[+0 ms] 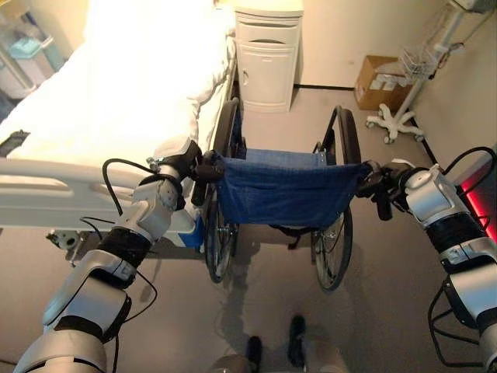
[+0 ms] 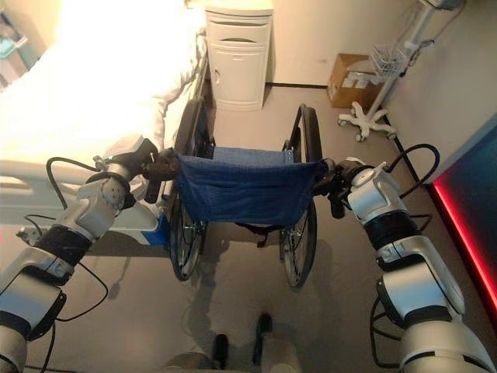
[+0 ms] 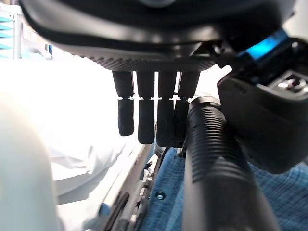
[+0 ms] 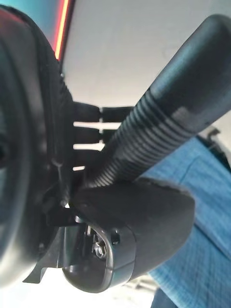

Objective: Push the wheelchair next to the bed

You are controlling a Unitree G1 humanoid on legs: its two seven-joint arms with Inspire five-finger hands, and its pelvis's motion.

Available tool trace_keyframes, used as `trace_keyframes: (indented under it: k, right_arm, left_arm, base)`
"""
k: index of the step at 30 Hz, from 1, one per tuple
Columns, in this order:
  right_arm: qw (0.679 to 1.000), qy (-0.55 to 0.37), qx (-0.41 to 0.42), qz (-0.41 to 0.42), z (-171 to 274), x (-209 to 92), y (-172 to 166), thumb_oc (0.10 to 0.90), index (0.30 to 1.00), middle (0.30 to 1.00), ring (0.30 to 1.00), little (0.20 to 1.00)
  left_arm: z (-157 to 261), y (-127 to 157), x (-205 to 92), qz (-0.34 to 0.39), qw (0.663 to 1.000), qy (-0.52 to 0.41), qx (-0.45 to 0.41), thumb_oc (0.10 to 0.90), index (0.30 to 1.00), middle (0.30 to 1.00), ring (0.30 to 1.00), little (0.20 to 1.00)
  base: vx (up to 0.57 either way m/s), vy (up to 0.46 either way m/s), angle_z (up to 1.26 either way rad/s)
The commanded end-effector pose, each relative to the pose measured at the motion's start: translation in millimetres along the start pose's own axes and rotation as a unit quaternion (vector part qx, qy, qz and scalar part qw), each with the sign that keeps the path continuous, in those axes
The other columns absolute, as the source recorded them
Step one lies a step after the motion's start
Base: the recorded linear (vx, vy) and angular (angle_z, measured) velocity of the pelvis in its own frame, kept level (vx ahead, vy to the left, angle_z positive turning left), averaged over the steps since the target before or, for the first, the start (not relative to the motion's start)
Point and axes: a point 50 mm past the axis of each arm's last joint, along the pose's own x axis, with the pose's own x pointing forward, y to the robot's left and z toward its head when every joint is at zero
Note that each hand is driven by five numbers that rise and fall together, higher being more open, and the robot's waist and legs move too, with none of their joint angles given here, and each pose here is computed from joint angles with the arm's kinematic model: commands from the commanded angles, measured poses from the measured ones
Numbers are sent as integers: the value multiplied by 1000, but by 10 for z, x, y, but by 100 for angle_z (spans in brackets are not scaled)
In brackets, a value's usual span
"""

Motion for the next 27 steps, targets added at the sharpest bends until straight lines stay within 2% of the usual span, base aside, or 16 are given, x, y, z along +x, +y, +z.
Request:
trace_keyframes:
  k: [1, 5, 9, 12, 16, 22, 23, 27]
  right_arm:
    - [993, 78, -21, 91, -401, 144, 316, 400, 300, 300, 300, 300]
    - [990, 100, -26, 91, -550, 162, 266, 400, 300, 300, 300, 300]
    - [991, 102, -25, 84, -522, 171, 248, 400, 300, 300, 300, 300]
    - [993, 92, -26, 69, -419, 174, 236, 400, 300, 300, 300, 300]
    - [995, 63, -40, 63, -319, 165, 209, 400, 300, 300, 300, 300]
    - [996, 49, -37, 72, -336, 210, 395, 400, 300, 300, 300, 300]
    - [996, 40, -36, 77, -275, 216, 458, 400, 300, 300, 300, 300]
    - [996, 34, -33, 79, -211, 213, 474, 400, 300, 300, 300, 300]
  left_arm:
    - [-185, -437, -90, -93, 996, 8, 13, 400, 300, 300, 300, 300]
    - [24, -692, -68, -122, 992, -13, 8, 400, 300, 300, 300, 300]
    - [118, -736, -34, -133, 991, -17, 8, 400, 300, 300, 300, 300]
    - [188, -709, -8, -130, 991, -22, 8, 400, 300, 300, 300, 300]
    - [39, -650, -13, -137, 990, 3, 12, 400, 300, 300, 300, 300]
    - [-164, -524, -23, -151, 988, 32, 15, 400, 300, 300, 300, 300]
    - [-169, -430, 1, -143, 989, 37, 21, 400, 300, 300, 300, 300]
    - [-158, -347, 22, -127, 991, 41, 23, 400, 300, 300, 300, 300]
  base:
    - [479, -69, 69]
    - [385, -6, 74]
    - [355, 128, 28]
    - [412, 303, -3]
    - [423, 357, -65]
    - [334, 255, -77]
    - [236, 183, -48]
    - [187, 190, -26]
